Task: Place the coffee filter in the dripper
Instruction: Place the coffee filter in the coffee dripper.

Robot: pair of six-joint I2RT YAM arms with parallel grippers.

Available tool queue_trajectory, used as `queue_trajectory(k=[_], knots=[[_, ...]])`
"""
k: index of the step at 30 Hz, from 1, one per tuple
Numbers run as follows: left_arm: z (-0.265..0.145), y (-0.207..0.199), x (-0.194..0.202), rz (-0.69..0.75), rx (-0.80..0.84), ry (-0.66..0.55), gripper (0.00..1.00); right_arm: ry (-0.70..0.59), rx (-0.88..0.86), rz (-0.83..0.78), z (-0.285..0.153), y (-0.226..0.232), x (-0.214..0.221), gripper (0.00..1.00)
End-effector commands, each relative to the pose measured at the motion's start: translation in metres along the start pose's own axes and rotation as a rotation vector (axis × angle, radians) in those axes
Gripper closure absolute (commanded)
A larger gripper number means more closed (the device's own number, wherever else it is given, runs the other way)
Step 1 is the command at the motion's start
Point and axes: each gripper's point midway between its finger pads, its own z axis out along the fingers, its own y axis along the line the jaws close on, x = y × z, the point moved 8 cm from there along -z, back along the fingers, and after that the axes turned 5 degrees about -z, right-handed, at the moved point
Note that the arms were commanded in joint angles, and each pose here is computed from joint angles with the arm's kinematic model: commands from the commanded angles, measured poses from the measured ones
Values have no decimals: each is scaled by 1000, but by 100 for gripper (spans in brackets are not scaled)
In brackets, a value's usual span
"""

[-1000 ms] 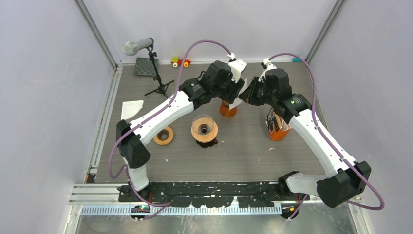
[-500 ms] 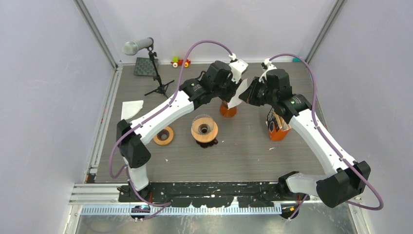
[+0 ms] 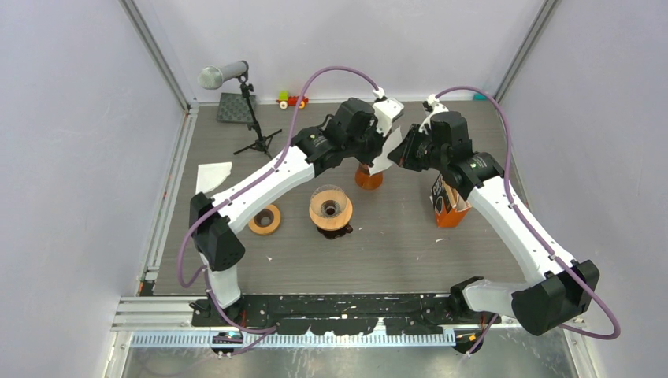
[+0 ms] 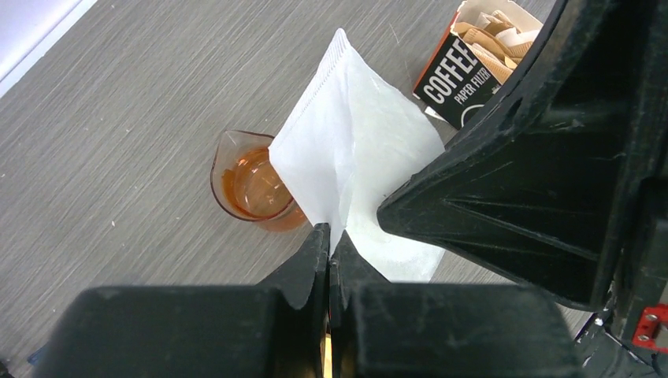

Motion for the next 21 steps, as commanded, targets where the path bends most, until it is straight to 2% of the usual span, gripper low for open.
queue_trajectory(k=[1,8,12,17,21], knots=[[-10,-2,-21,-15,8,-71,100,-76,26,-35,-7,0,-14,95],[-12,-7,-18,-63,11,-61,100,-81,43,-60,-6,1,-15,82],[-13,-11,-18,-62,19,-62,100,-74,48,-71,-3,3,-15,78],[-15,-11,-18,-59,16,-64,100,-73,70,-94,0,1,-15,78],[-17,-6,-19,-45,-32,-73,100,-86,87,-109,-2,-1,-16,86]])
